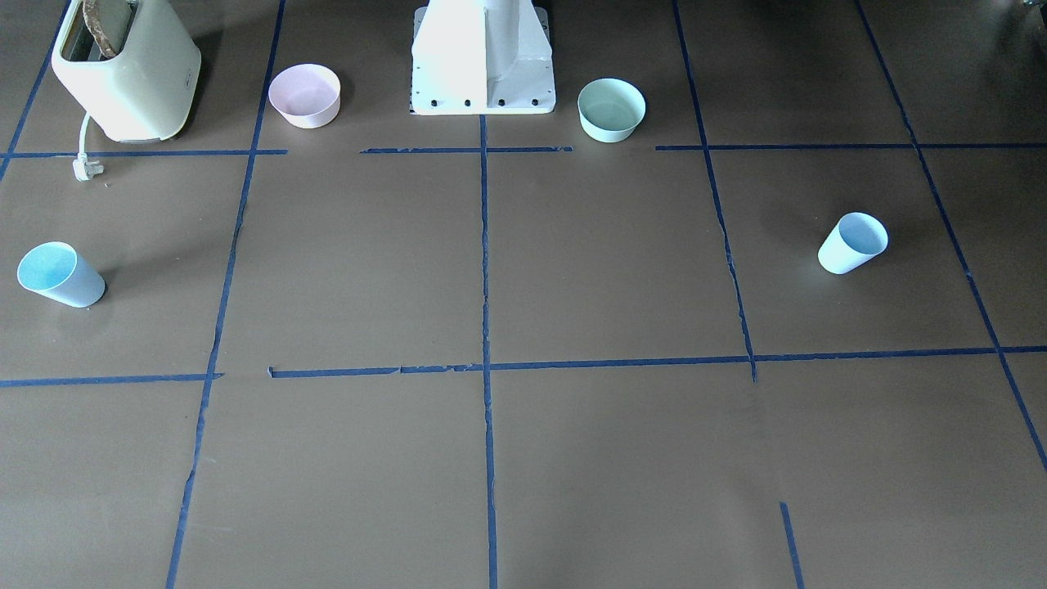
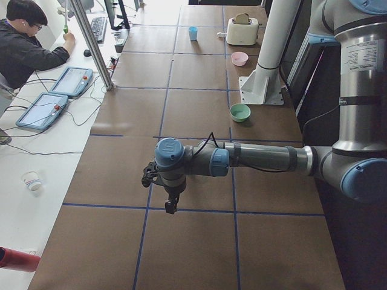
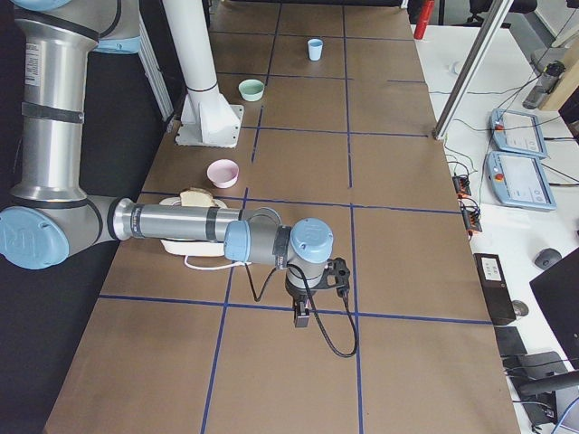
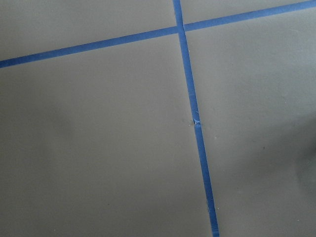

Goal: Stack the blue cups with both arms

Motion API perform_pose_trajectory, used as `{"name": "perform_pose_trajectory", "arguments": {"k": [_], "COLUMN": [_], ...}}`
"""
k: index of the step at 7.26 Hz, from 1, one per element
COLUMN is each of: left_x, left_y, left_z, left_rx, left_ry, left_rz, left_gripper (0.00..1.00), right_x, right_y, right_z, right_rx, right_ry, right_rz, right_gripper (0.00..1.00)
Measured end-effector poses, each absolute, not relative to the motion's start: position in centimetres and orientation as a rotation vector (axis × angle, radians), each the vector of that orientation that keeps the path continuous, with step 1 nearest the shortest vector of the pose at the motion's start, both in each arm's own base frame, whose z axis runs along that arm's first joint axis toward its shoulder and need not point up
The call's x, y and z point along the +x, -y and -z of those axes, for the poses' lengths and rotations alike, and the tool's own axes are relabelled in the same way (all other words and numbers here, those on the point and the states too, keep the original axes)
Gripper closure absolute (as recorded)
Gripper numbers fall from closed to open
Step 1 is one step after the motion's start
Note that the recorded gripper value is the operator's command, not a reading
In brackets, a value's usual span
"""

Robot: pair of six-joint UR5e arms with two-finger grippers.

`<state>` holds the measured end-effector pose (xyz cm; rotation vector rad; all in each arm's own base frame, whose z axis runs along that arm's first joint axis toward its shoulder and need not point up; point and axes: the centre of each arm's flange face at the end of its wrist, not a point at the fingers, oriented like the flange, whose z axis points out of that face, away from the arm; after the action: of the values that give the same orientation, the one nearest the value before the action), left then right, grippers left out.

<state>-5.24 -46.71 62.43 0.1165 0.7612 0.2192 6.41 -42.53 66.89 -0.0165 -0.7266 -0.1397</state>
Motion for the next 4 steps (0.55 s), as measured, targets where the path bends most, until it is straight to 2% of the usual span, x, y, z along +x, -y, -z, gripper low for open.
{"name": "perform_pose_trajectory", "arguments": {"k": [2,4], "left_x": [-4.1,1.3], "left_y": [49.5,50.3], "left_z": [-60.0,-58.6], "left_rx": [0.186,0.202], "left_ry": [-0.762,-0.804], "left_rz": [-0.271,-0.317], "left_gripper": [0.00,0.00], "right_x": [6.2,6.0], "right_y": [42.6,42.6], "right_z": [-67.0,-66.9], "right_rx": [-0.022,-0.023], "right_ry": [0.732,0.750], "right_rz": [0.139,0.137], "right_gripper": [0.00,0.00]}}
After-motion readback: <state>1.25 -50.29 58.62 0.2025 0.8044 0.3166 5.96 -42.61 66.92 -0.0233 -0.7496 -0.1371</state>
